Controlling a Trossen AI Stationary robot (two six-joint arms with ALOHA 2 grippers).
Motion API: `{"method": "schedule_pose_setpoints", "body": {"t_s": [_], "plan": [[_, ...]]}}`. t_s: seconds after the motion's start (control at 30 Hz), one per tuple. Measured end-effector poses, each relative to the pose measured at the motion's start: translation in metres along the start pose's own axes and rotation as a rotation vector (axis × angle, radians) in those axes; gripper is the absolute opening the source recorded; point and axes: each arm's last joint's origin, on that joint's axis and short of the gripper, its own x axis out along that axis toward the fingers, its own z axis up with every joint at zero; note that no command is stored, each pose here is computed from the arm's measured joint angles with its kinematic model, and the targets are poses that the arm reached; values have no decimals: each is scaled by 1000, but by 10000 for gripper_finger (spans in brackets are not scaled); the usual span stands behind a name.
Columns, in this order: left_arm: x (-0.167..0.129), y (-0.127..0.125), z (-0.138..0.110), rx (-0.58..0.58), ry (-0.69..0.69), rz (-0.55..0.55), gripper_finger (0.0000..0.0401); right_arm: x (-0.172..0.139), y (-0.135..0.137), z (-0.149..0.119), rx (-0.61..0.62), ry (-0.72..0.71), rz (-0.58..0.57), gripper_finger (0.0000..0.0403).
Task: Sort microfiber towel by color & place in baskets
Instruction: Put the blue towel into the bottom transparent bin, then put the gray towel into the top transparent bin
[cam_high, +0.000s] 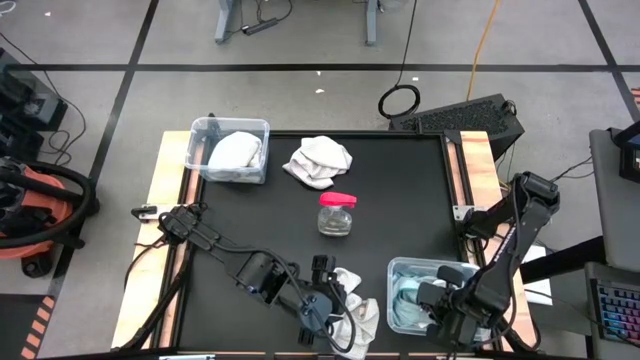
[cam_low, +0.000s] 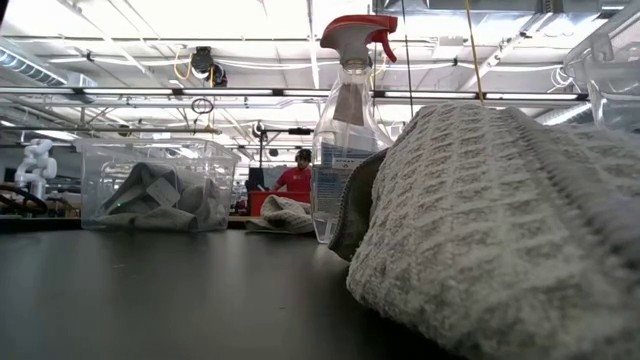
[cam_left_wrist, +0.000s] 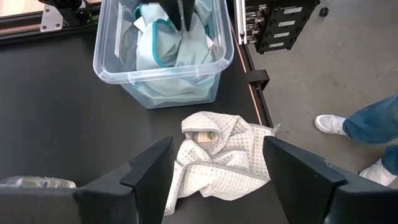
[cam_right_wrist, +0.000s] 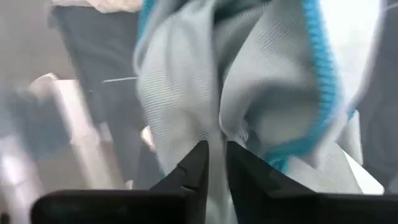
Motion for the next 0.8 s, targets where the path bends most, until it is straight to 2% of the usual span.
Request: {"method": "schedule_pose_setpoints", "body": {"t_s": [0.47, 0.8], "plan": [[0, 1, -1, 1, 8, 4, 251, -71, 13, 17, -47, -156, 30, 176], [3, 4, -5, 11, 42, 54, 251, -104, 20, 25, -72, -258, 108, 234]]}}
